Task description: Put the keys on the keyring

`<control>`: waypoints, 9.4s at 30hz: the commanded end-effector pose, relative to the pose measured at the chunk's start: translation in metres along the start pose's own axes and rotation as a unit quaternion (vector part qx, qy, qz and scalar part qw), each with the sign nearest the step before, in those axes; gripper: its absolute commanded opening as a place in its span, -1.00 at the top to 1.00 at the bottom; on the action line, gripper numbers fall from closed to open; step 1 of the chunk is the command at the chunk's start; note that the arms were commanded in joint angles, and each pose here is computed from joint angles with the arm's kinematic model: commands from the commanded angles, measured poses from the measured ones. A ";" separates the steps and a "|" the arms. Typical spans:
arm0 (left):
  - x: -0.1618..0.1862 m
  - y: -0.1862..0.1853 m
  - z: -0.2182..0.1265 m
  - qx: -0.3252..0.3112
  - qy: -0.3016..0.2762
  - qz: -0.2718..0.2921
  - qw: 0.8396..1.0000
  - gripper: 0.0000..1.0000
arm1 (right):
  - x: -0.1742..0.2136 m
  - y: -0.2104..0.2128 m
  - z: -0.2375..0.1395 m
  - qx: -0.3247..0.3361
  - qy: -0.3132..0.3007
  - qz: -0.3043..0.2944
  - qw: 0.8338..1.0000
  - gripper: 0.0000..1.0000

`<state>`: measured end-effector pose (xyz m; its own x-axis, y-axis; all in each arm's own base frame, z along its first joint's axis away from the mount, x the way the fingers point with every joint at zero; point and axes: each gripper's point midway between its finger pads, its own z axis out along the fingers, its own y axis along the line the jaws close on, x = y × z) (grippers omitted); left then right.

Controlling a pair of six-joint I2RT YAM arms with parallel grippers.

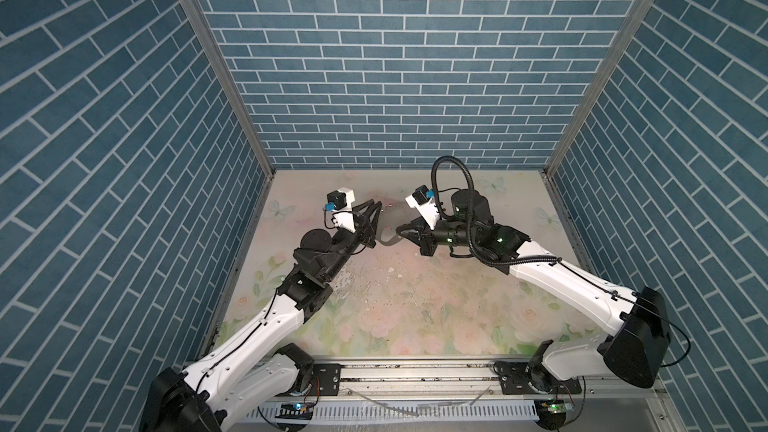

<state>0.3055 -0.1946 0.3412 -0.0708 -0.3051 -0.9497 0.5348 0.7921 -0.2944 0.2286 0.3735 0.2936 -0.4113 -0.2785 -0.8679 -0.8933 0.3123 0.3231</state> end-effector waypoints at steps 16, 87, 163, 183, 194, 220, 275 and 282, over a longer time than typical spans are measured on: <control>0.042 0.032 -0.026 -0.087 0.143 0.065 0.984 0.12 | 0.123 -0.010 -0.054 0.101 0.420 0.212 0.877 1.00; 0.185 -0.040 0.057 -0.003 0.285 0.287 0.914 0.24 | 0.058 -0.122 -0.003 0.176 0.086 0.514 0.835 1.00; 0.168 -0.027 0.038 0.001 0.380 0.324 0.866 1.00 | 0.027 -0.119 -0.139 0.256 -0.103 0.452 0.849 0.41; 0.183 -0.071 0.058 0.024 0.491 0.227 0.840 1.00 | 0.073 -0.151 -0.194 0.363 -0.091 0.373 0.849 0.21; 0.210 -0.111 0.093 0.039 0.478 0.177 0.859 1.00 | 0.088 -0.154 -0.204 0.381 -0.092 0.362 0.846 0.21; 0.258 -0.002 0.119 0.003 0.456 0.033 0.889 1.00 | 0.102 -0.163 -0.197 0.385 -0.077 0.390 0.833 0.22; 0.117 0.175 0.026 -0.244 0.341 0.045 0.907 -0.99 | 0.112 -0.170 -0.219 0.448 -0.071 0.312 0.835 -0.97; 0.065 0.186 -0.014 -0.323 0.268 0.122 0.900 -0.99 | 0.112 -0.192 -0.260 0.559 -0.087 0.277 0.777 -0.98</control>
<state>0.3985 -0.0854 0.2293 -0.5101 0.0265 -0.8597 0.0868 0.9960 -0.0208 0.2982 0.0769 0.2241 -0.6350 0.2966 -0.7133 0.0654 0.9407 0.3329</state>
